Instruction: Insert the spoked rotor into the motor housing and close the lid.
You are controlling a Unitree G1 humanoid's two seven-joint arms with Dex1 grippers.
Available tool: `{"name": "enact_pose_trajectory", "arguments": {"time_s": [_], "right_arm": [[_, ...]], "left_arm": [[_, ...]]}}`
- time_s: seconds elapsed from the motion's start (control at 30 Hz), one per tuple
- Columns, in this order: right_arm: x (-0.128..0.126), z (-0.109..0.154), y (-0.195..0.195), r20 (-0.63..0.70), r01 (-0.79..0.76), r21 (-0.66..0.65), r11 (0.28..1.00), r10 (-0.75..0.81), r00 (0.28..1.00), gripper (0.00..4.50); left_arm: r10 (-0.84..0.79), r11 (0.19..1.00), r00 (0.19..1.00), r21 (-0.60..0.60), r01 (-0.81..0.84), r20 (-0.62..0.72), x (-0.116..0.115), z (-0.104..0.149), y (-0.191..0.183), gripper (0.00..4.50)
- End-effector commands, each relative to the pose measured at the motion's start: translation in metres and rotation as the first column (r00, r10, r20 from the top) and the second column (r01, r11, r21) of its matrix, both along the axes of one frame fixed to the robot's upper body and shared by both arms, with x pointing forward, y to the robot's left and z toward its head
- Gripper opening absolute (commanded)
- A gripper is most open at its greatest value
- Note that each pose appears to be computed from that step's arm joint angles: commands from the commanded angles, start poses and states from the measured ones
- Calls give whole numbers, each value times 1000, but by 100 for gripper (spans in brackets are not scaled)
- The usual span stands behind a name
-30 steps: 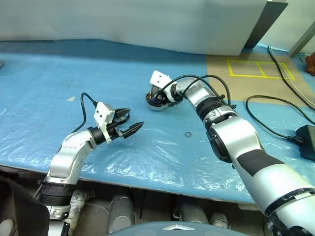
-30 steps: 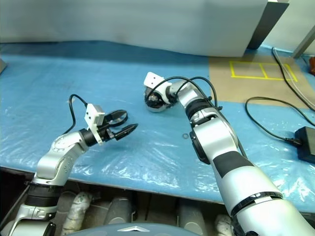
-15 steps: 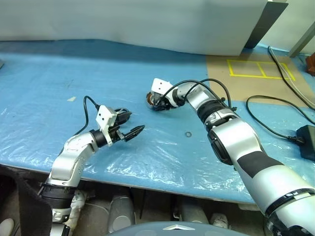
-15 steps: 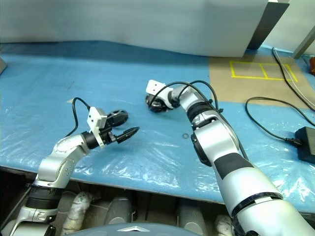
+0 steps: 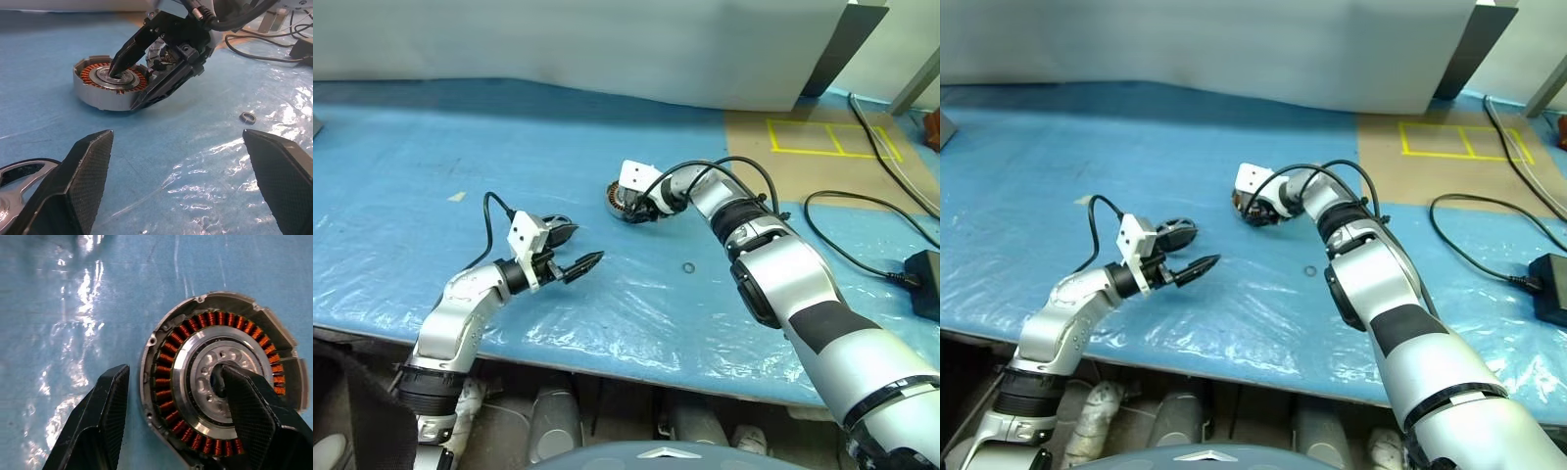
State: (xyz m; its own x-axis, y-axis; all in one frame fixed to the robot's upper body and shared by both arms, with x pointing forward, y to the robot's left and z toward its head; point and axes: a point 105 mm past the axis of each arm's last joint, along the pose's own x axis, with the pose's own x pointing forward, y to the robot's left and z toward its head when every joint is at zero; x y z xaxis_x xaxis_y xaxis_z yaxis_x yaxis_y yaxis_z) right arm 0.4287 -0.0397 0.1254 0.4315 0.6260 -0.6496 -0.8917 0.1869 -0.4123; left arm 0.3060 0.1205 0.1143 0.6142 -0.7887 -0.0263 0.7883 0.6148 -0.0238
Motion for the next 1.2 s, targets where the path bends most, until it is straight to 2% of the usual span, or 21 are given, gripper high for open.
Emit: {"name": "enact_pose_trajectory", "arguments": {"time_s": [0.03,0.4,0.53,0.57,0.8,0.97,1.1,1.2], "right_arm": [[4,20,5,46,-8,46,999,6,999,313],[1,-21,-6,86,-5,-149,989,18,996,313],[-2,-32,-10,88,-25,-199,980,43,995,225],[-3,-32,-10,84,-39,-202,979,57,995,217],[-18,-26,-7,120,-306,-333,892,362,925,212],[-35,-19,-17,127,-485,-419,767,579,806,212],[-75,-19,-25,107,-680,-570,460,863,494,212],[-100,-23,-27,89,-741,-575,347,927,365,212]], "left_arm": [[-14,1000,999,-7,14,38,-1,8,-4,446],[-12,1000,999,-1,12,48,0,9,-5,446],[-12,1000,999,-4,12,46,-1,9,-6,450],[-11,1000,999,-4,11,46,-1,9,-6,450],[-7,1000,999,-9,7,42,-2,9,-6,450],[-17,1000,999,-22,18,41,-2,10,-8,450],[-27,999,999,-29,28,37,-3,10,-8,450],[-29,999,999,-32,31,36,-2,11,-9,450]]}}
